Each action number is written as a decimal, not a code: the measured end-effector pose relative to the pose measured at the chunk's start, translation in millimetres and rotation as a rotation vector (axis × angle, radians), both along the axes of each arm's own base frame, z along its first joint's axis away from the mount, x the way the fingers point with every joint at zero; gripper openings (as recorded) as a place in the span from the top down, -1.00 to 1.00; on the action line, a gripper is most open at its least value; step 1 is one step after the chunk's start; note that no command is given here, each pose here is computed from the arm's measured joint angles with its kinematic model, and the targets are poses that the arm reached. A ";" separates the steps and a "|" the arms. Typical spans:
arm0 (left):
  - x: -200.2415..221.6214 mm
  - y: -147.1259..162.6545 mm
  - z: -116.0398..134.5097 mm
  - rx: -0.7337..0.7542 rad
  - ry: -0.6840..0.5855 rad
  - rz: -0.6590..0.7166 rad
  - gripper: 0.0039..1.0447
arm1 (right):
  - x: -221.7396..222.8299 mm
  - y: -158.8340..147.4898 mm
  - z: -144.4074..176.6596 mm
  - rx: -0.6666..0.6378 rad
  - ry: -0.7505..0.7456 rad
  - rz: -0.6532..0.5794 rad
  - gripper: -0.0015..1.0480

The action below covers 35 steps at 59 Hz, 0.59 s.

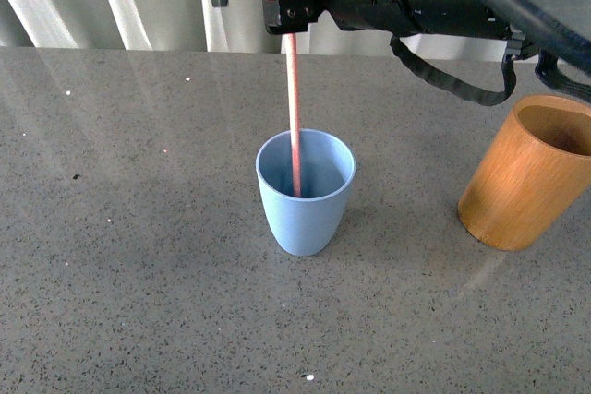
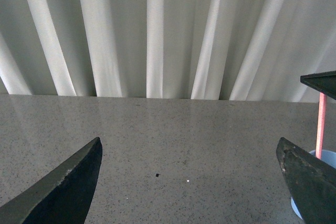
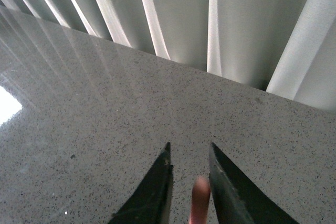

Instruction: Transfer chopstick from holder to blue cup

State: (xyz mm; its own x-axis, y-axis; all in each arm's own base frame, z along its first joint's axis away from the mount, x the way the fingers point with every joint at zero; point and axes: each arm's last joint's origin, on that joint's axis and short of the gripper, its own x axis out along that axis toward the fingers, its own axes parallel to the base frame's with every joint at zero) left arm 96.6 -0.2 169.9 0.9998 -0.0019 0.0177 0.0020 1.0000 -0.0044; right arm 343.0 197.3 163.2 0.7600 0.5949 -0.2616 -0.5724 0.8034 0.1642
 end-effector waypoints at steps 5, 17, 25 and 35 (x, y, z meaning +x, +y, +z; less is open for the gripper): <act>0.0 0.0 0.0 0.000 0.000 0.000 -0.87 | -1.3 -4.8 10.6 0.019 -0.006 -0.027 0.08; 0.0 0.0 0.0 0.000 0.000 0.000 -0.87 | -34.9 -72.0 79.5 0.063 -0.124 -0.229 -0.79; 0.0 0.0 0.0 0.000 0.000 0.000 -0.87 | -79.3 -148.9 90.6 -0.037 -0.205 -0.554 -0.81; 0.0 -0.1 0.0 0.000 0.000 -0.002 -0.87 | -103.0 -182.2 67.0 -0.172 -0.197 -0.690 -0.80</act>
